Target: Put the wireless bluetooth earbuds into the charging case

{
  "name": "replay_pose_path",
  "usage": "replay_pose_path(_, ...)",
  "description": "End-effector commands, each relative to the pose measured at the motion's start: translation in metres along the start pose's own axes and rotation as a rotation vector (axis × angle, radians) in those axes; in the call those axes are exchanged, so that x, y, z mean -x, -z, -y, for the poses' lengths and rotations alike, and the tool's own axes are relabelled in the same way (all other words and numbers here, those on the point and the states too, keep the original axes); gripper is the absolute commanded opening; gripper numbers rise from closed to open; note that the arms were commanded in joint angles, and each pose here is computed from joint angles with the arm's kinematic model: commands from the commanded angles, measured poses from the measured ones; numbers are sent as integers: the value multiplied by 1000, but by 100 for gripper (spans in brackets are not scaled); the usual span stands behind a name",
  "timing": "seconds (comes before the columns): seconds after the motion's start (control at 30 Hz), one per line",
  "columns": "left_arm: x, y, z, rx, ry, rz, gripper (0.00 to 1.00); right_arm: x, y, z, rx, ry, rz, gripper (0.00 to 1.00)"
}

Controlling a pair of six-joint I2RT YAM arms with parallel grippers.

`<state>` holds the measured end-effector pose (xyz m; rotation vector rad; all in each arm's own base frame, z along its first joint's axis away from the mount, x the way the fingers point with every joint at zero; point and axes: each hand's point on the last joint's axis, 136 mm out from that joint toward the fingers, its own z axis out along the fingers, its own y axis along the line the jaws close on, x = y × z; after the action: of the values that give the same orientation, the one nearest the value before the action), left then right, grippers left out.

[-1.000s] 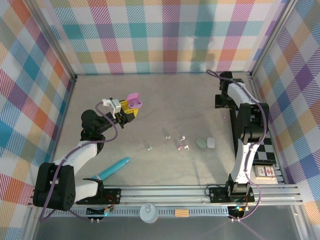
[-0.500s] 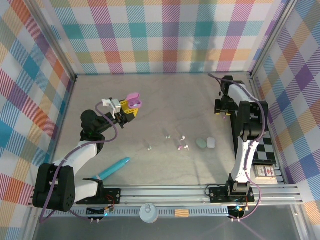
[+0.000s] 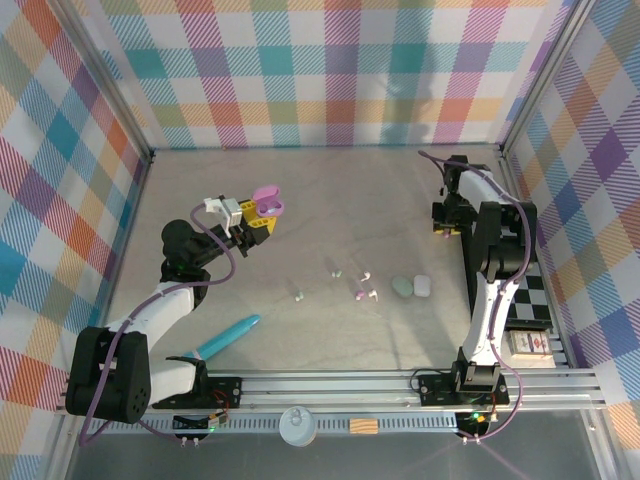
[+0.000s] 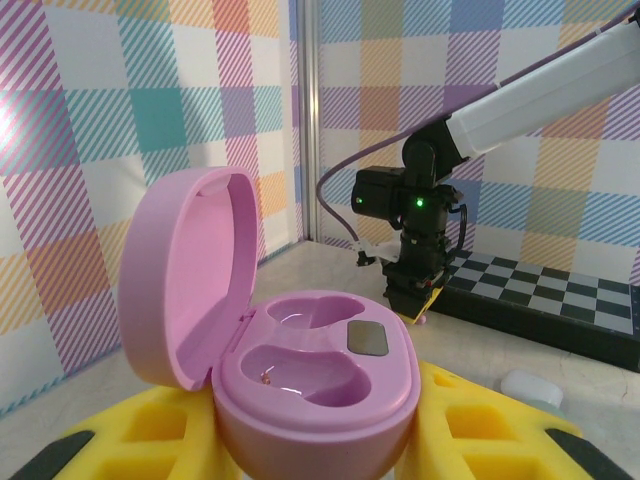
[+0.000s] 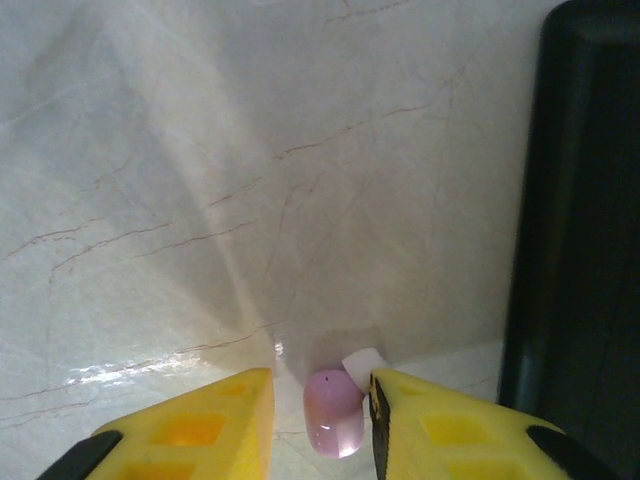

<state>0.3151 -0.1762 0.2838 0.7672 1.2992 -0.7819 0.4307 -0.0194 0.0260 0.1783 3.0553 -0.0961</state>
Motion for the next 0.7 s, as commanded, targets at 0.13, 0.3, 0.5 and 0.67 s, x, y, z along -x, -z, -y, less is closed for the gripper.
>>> replay_pose_path(0.13, 19, -4, 2, -16, -60, 38, 29, -17, 3, -7, 42, 1, -30, 24)
replay_pose_path(0.3, 19, -4, 2, -20, -59, 39, 29, -28, 11, -12, 38, 16, -16, 21)
replay_pose_path(0.5, 20, -4, 3, -21, -61, 44, 29, -39, 19, -22, 54, 35, 5, 18)
replay_pose_path(0.67, 20, -4, 3, -21, -62, 47, 29, -61, 31, -51, 103, 81, 8, 18)
